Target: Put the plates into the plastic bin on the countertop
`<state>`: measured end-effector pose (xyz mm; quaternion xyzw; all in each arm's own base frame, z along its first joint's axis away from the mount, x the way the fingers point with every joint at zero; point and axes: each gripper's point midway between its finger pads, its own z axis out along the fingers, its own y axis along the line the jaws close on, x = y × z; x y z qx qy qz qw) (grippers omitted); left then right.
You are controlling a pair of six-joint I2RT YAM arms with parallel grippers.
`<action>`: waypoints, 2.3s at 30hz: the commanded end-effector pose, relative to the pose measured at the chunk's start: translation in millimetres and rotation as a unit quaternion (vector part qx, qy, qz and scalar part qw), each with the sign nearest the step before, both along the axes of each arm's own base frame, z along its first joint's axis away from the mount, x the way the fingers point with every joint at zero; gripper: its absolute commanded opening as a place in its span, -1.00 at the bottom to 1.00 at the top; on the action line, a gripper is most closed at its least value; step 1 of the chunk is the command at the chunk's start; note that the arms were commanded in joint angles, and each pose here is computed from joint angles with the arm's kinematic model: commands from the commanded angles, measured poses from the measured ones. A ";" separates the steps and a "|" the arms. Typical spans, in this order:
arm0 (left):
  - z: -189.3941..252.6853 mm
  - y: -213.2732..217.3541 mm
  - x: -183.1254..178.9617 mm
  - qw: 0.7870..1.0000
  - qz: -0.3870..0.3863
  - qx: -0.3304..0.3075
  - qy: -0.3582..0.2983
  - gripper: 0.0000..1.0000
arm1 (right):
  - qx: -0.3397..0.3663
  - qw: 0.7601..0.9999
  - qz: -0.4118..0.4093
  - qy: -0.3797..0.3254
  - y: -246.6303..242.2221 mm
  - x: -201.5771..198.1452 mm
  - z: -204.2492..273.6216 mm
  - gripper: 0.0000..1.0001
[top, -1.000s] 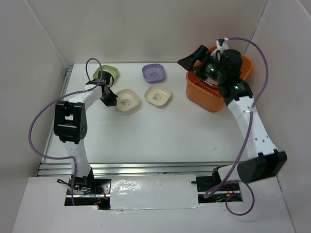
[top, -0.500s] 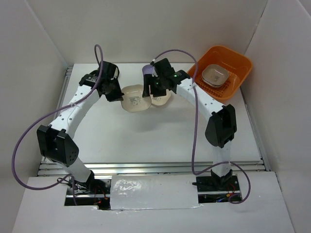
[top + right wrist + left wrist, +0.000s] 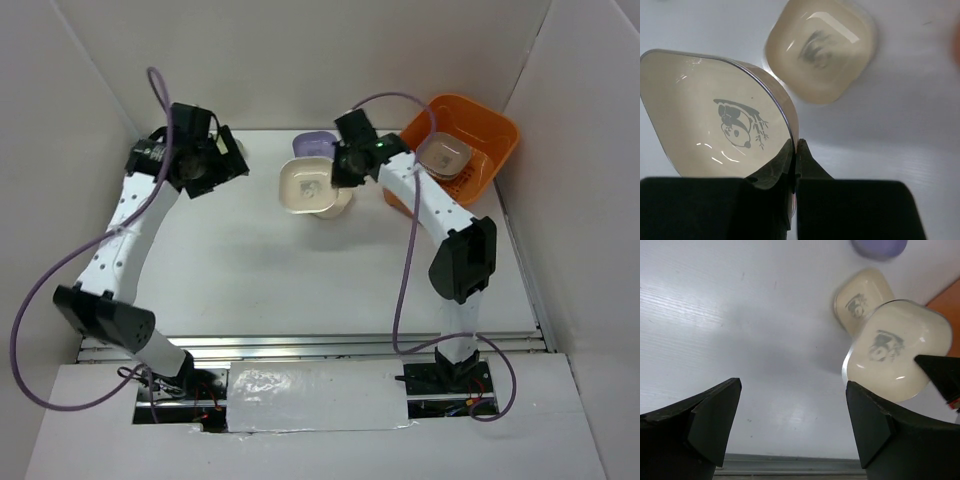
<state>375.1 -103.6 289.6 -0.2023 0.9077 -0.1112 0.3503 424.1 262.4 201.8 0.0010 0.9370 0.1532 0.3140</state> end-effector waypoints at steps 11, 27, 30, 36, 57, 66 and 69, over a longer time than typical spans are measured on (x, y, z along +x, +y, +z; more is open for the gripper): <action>11.5 11.8 -32.8 0.996 -0.022 -0.038 -0.078 0.97 | 0.042 0.900 -0.408 -0.149 -358.6 94.8 115.6 -1.00; -20.6 5.1 -32.0 0.995 -0.083 -0.027 -0.039 0.99 | 0.037 0.911 -0.394 -0.113 -401.4 164.5 26.1 -0.84; -26.5 0.0 -23.9 0.995 -0.089 -0.035 -0.035 0.99 | 0.047 0.913 -0.388 -0.116 -397.0 168.9 25.9 0.30; -58.5 -20.6 -1.8 0.992 -0.101 -0.077 0.002 0.98 | 0.089 0.905 -0.361 -0.205 -379.3 163.5 123.2 1.00; -212.4 -142.3 121.6 0.978 0.040 -0.202 0.030 0.98 | 0.213 0.933 -0.133 -0.259 -190.4 -47.7 204.7 1.00; -260.4 -153.1 121.7 0.979 0.107 -0.131 0.110 -0.22 | 0.218 0.933 -0.124 -0.257 -186.2 -59.1 203.2 1.00; -267.0 -146.1 116.0 0.978 0.123 -0.112 0.127 -0.68 | 0.216 0.931 -0.125 -0.265 -187.2 -60.0 213.3 1.00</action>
